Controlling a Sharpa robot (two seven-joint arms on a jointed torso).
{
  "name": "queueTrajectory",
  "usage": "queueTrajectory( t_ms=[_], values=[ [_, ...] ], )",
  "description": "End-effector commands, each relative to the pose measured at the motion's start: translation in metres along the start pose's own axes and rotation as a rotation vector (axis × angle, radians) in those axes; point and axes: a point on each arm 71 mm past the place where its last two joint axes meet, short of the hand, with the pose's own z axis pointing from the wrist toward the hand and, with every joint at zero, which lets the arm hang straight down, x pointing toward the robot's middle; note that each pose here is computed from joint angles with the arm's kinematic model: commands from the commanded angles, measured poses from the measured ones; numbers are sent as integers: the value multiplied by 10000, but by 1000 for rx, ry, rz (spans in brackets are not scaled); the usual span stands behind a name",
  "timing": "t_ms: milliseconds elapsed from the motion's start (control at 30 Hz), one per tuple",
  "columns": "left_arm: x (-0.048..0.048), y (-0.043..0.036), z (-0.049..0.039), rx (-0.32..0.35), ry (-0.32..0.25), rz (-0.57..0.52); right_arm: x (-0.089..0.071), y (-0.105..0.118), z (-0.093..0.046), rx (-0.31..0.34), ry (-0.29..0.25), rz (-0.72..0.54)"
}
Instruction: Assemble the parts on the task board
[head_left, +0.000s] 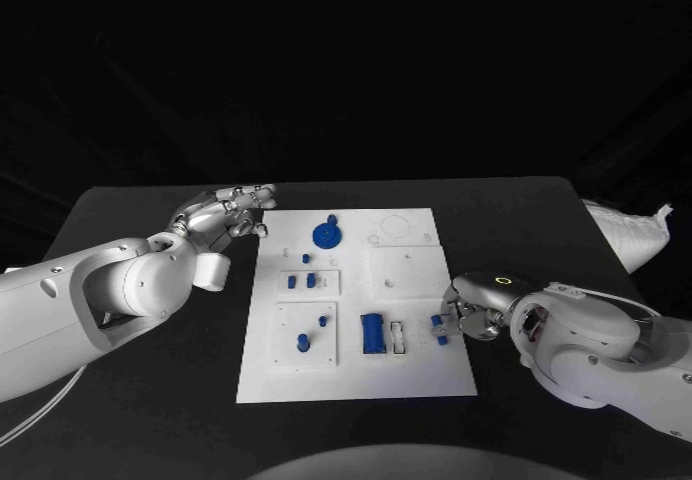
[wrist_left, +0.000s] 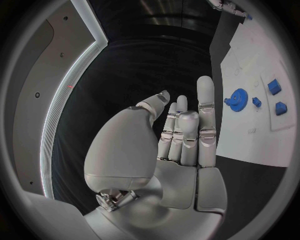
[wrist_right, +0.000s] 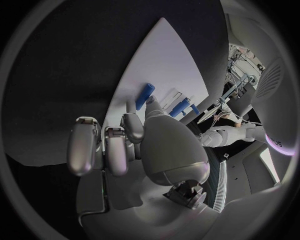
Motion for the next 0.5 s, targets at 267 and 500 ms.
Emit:
queueTrajectory(
  t_ms=[267, 500],
  values=[
    [21, -3, -2, 3, 22, -3, 110, 83, 54, -11, 11, -151],
    [15, -4, -5, 3, 20, -2, 146, 113, 62, -17, 40, -198]
  ],
)
